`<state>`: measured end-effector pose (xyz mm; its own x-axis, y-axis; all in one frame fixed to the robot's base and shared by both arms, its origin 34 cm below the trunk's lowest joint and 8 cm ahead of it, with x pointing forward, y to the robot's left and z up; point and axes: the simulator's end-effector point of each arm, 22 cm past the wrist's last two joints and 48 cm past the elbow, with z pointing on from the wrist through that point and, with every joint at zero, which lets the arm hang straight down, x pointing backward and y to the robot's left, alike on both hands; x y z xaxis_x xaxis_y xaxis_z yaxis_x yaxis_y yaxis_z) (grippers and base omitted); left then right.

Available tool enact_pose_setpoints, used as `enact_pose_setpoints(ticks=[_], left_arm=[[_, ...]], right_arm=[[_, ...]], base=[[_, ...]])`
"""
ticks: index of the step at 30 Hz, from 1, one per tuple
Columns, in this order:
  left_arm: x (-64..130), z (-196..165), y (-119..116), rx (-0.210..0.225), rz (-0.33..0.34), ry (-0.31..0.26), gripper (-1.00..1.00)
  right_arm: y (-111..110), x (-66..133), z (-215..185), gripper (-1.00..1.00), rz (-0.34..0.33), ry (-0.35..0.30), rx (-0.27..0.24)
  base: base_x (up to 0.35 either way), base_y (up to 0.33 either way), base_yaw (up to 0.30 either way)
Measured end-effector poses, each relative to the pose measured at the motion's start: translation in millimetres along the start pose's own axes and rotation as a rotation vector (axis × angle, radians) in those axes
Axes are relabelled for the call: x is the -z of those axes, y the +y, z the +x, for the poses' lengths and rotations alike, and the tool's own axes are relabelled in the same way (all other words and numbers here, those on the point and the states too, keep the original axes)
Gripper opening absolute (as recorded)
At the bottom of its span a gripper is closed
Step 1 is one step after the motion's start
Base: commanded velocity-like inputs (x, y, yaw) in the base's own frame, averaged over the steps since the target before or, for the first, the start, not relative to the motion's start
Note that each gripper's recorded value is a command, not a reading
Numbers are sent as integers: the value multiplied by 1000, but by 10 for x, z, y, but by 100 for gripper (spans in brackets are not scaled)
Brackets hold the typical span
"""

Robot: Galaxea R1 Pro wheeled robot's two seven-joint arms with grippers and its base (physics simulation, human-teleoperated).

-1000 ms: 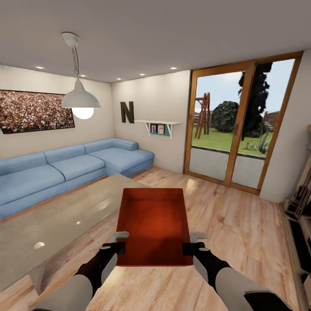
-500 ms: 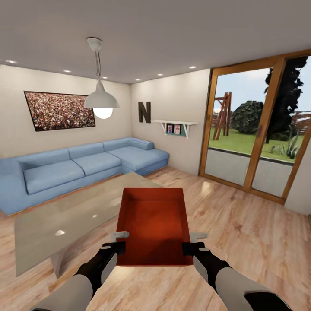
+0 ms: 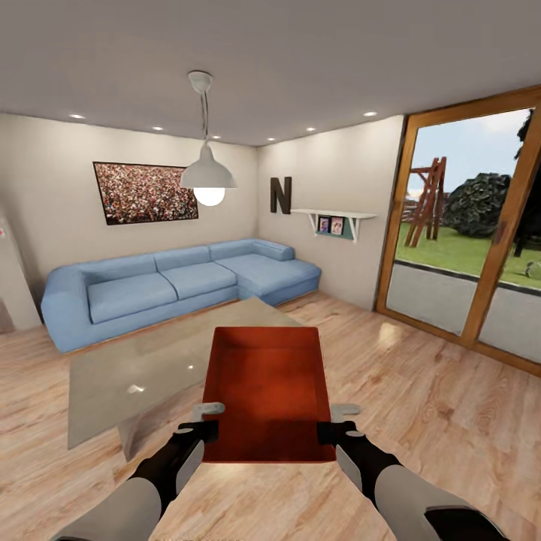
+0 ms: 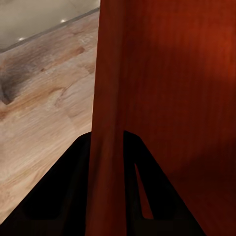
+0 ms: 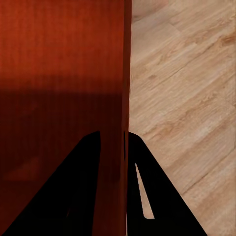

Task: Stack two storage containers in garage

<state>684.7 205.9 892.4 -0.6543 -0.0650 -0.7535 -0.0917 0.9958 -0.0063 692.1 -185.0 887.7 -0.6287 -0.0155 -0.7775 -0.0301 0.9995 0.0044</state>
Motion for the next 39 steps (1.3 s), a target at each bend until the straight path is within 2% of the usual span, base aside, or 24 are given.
enact_pose_setpoints(ticks=[39], left_arm=[[0,0,-1,0,0,0,-100]], right_arm=[[0,0,0,-100,0,0,0]], base=[[0,-113,268]])
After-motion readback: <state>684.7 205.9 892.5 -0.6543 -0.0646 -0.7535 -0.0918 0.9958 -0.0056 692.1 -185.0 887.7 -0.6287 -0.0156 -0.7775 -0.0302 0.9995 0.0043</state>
